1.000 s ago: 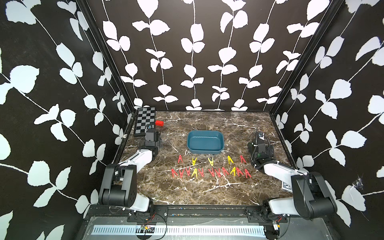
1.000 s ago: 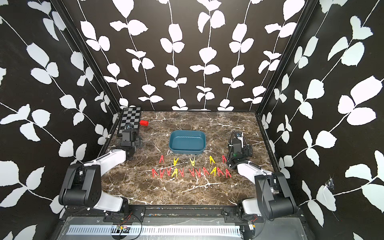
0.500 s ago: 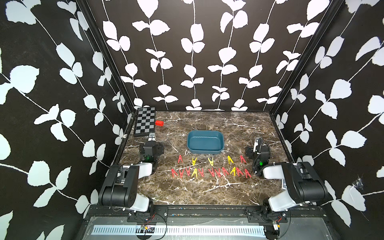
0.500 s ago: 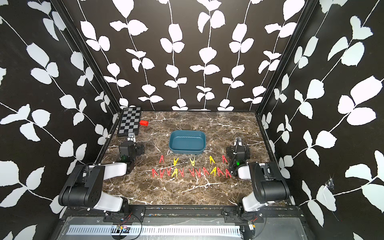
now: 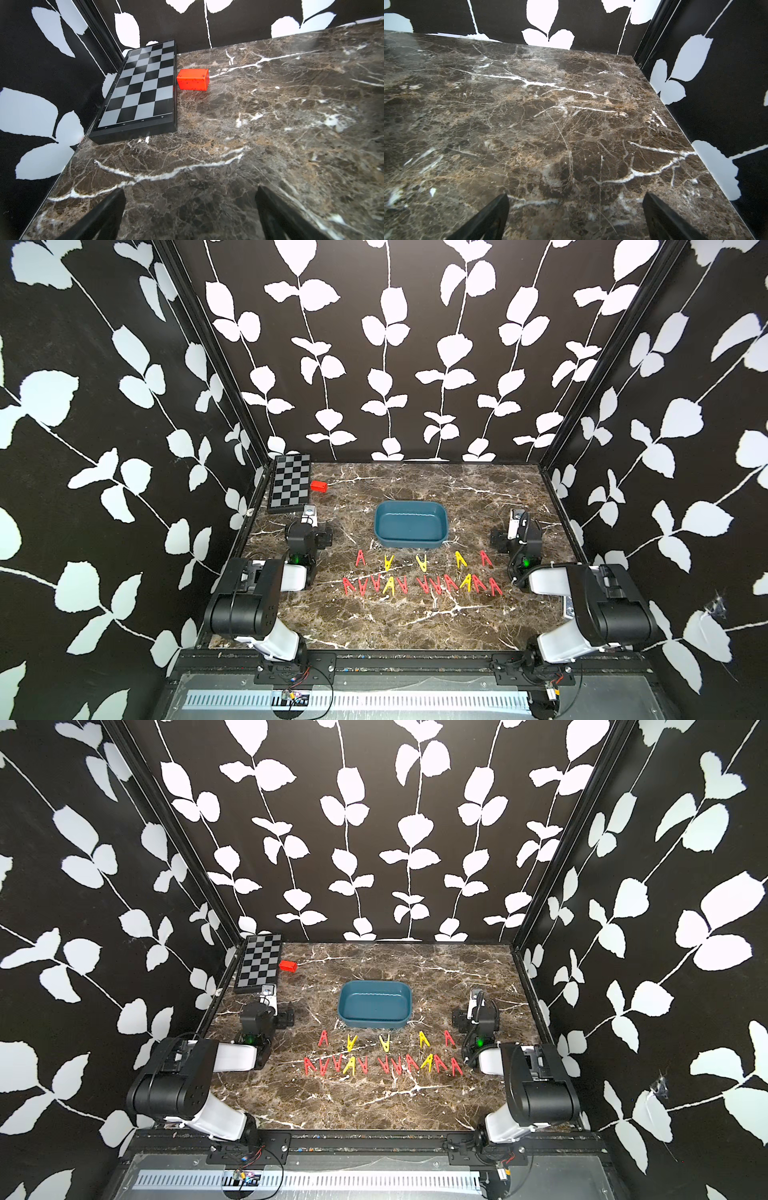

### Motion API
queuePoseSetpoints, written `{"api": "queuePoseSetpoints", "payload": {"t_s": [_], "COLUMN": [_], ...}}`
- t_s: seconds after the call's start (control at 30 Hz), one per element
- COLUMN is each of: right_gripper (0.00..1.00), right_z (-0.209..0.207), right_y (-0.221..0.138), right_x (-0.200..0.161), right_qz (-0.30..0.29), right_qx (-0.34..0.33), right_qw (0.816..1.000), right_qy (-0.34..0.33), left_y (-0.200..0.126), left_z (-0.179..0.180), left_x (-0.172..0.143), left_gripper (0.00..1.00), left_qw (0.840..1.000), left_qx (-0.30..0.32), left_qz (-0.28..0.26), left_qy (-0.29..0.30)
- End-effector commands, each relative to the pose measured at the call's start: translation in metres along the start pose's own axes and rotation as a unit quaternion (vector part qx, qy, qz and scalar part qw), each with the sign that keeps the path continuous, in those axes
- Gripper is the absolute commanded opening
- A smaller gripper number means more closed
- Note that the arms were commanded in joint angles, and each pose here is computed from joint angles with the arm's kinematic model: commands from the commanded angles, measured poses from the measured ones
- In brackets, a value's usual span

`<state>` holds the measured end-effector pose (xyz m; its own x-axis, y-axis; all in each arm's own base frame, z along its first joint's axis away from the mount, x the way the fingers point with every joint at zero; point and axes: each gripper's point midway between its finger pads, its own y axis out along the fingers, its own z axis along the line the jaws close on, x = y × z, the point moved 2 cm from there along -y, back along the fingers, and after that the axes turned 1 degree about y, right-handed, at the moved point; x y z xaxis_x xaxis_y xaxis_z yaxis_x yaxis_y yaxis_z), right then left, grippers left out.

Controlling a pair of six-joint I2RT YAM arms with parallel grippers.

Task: Take the clothespins out of the storage box
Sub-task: Reset both arms

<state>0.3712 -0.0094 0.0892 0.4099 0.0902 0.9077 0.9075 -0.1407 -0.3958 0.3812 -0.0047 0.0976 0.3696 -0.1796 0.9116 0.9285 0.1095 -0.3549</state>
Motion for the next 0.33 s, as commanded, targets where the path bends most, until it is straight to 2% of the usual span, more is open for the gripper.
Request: {"api": "queuePoseSetpoints", "payload": {"t_s": [0.0,0.3], "right_gripper": [0.99,0.99], "right_z": [-0.0009,-0.0001], "right_y": [0.0006,0.0009], "right_x": [0.0124,0.0121], "right_qz": [-0.020,-0.018], "right_qx": [0.003,0.006], "right_qw": [1.000,1.000], "right_qy": [0.002,0.002], "left_y": [-0.0025,-0.0026], "left_z": [0.0013,0.0014], "left_x": [0.0056,0.0049], "left_gripper": [0.99,0.99], "left_qw": [1.000,1.000], "left_qx": [-0.002,-0.002], "left_qz": [-0.016,-0.015], "left_qy": [0.001,0.001]}}
